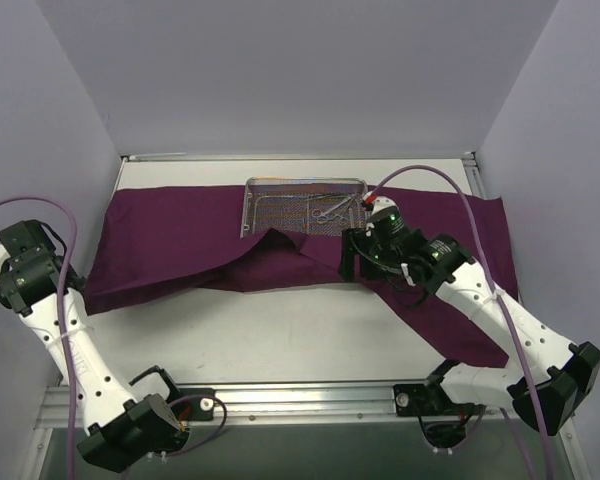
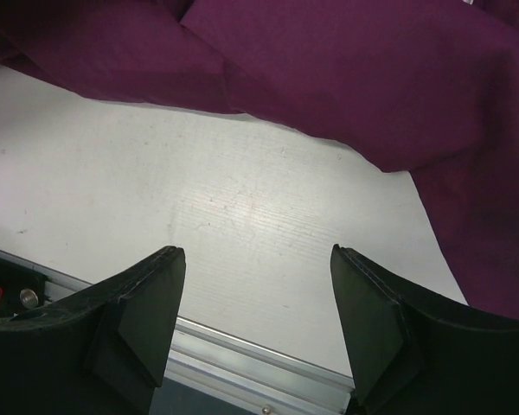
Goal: Open and lay out the surgical kit
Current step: Open the surgical kit at the center of the board.
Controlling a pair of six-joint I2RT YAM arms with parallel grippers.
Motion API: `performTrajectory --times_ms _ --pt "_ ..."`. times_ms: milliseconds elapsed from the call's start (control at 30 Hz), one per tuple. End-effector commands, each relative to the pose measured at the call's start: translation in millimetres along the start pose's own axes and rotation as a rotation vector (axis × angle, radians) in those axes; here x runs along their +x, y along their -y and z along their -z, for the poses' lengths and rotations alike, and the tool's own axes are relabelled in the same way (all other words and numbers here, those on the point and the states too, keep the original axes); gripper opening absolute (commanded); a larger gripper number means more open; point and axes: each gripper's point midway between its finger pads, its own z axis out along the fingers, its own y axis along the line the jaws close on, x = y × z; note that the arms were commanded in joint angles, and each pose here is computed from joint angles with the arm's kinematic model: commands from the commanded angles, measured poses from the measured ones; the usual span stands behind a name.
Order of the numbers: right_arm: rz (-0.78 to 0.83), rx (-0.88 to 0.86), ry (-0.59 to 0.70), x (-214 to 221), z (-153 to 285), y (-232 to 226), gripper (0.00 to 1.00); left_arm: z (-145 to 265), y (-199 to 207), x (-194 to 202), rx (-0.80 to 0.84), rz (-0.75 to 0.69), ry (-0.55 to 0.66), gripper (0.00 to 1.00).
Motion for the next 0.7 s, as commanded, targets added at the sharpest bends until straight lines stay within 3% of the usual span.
performTrajectory --times_ms 0,133,433,533,600,667 --pt "0.006 -0.002 0.037 -4.9 11.4 3.2 0.69 13.9 -58.2 44.4 -0.277 -0.112 -0.226 0.03" --pt "-0.001 0.012 0.022 2.8 10.4 9.9 0.69 2.0 -57.1 42.5 -0.339 -0.117 -0.294 0.02" --pt "-0.021 0.068 0.03 -2.4 15.0 23.4 0.69 -5.6 -91.8 42.8 -0.474 0.078 -0.363 0.04" --pt "-0.015 0.075 0.015 -5.0 13.1 24.6 0.7 -2.3 -85.1 38.7 -0.43 0.086 -0.35 0.63" --pt "0.004 0.072 0.002 -8.0 10.1 21.6 0.71 3.5 -76.1 38.8 -0.361 0.087 -0.332 0.82" --pt "0.019 0.06 0.016 -21.0 12.3 15.3 0.75 3.1 -66.0 44.0 -0.301 0.085 -0.325 0.93"
